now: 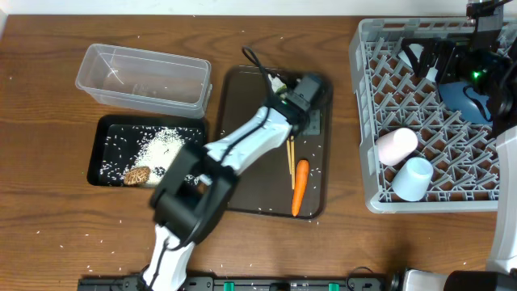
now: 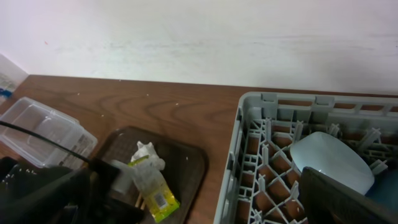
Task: Sort waste into correct bins and load items into the dishwasher rack
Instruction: 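Reach the left gripper to the yellow wrapper on the tray and grasp, then carry the yellow wrapper left and drop it into the clear bin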
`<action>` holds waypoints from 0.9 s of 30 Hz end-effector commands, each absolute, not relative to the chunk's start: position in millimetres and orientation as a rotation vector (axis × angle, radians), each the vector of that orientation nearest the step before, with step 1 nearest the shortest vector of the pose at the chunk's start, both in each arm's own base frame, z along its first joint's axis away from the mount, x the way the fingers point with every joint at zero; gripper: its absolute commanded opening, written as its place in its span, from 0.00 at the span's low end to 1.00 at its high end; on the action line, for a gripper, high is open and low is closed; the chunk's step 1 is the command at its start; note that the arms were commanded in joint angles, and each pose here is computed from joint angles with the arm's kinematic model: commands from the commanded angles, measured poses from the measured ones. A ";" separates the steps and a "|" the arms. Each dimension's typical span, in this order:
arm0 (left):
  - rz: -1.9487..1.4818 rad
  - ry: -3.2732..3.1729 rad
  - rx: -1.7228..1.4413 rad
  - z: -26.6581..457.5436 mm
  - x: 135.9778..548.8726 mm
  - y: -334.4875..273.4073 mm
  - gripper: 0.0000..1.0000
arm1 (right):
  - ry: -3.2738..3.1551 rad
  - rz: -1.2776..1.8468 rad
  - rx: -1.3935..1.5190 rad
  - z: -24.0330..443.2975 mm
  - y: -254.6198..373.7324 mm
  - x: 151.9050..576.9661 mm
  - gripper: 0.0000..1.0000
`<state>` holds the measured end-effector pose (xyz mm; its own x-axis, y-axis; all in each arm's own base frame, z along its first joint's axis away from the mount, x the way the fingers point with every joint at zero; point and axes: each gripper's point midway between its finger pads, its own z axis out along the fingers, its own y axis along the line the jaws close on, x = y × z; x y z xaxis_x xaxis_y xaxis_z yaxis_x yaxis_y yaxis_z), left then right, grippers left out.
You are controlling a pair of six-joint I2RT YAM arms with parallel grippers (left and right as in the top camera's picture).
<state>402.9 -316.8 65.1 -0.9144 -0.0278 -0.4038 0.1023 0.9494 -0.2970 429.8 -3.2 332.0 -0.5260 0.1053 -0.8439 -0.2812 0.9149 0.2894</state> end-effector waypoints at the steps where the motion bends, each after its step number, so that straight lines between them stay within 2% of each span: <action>1: -0.428 2.601 -0.007 112.0 420.8 -285.5 0.06 | 2.082 0.493 -0.112 328.3 -3.5 431.4 0.99; 8: -0.398 2.529 -0.173 152.9 448.9 -214.8 0.06 | 2.086 0.485 -0.107 327.6 -4.6 431.5 0.99; 14: -0.495 2.570 -0.207 143.8 454.6 -204.8 0.07 | 2.086 0.486 -0.107 327.6 -4.4 431.5 0.99; 15: -0.502 2.577 -0.198 141.0 453.5 -208.8 0.09 | 2.087 0.487 -0.107 327.3 -4.4 431.7 0.99; 20: -0.510 2.623 -0.089 104.7 446.9 -250.0 0.48 | 2.087 0.487 -0.107 327.3 -4.4 431.6 0.99; 24: -0.504 2.670 0.000 59.8 439.8 -283.0 0.63 | 2.089 0.488 -0.106 326.8 -4.4 431.3 0.99; 27: -0.473 2.686 0.028 24.1 440.1 -296.2 0.70 | 2.091 0.488 -0.105 326.5 -4.3 431.1 0.99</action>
<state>442.9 -291.8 57.0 -0.9034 -0.0820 -0.4208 0.0818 0.9305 -0.3570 429.9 -4.9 330.4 -0.5306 0.1062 -0.8409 -0.2703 0.9191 0.2866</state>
